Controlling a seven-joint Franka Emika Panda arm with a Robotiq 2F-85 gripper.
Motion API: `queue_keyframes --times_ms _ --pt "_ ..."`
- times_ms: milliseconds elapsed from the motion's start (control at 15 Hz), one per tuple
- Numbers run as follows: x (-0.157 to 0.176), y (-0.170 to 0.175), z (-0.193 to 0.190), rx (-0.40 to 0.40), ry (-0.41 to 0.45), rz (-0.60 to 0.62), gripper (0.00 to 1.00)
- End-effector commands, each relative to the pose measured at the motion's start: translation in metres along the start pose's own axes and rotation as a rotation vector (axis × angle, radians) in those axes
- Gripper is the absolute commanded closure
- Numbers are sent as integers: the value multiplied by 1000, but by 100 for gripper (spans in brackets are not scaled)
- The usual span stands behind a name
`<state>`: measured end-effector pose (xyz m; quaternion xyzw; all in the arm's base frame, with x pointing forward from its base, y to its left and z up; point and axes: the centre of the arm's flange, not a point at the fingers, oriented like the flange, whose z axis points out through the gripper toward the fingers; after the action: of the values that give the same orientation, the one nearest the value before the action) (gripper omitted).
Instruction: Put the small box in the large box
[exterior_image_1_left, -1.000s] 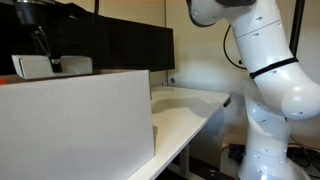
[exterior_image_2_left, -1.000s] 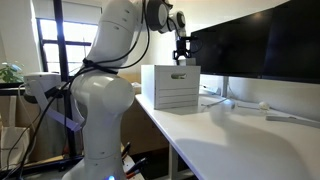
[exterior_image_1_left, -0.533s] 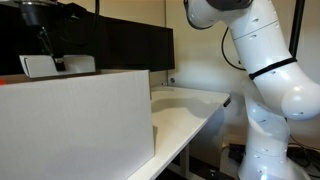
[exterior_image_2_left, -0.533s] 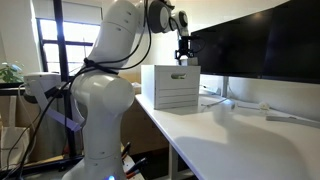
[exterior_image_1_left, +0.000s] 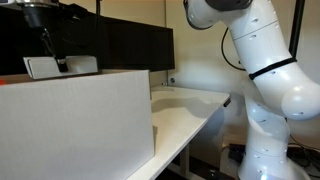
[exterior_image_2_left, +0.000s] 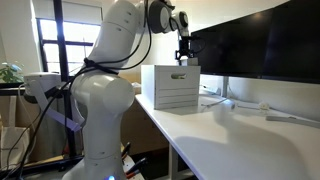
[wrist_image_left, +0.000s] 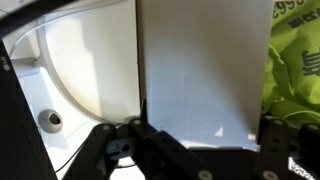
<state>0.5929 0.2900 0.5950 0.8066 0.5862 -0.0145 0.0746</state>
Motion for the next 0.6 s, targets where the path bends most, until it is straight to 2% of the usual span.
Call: queue_keyframes --times_ms 0,133,200,267,400,533 --pt "0 -2 -5 8 -13 24 42" --pt "0 -3 -6 8 -14 24 42" --pt "0 -3 -7 8 -19 27 33" --pt "0 -4 -7 9 -18 27 4" --pt "-1 -4 -7 11 -19 27 0" --pt "-1 -4 -7 12 -19 28 0"
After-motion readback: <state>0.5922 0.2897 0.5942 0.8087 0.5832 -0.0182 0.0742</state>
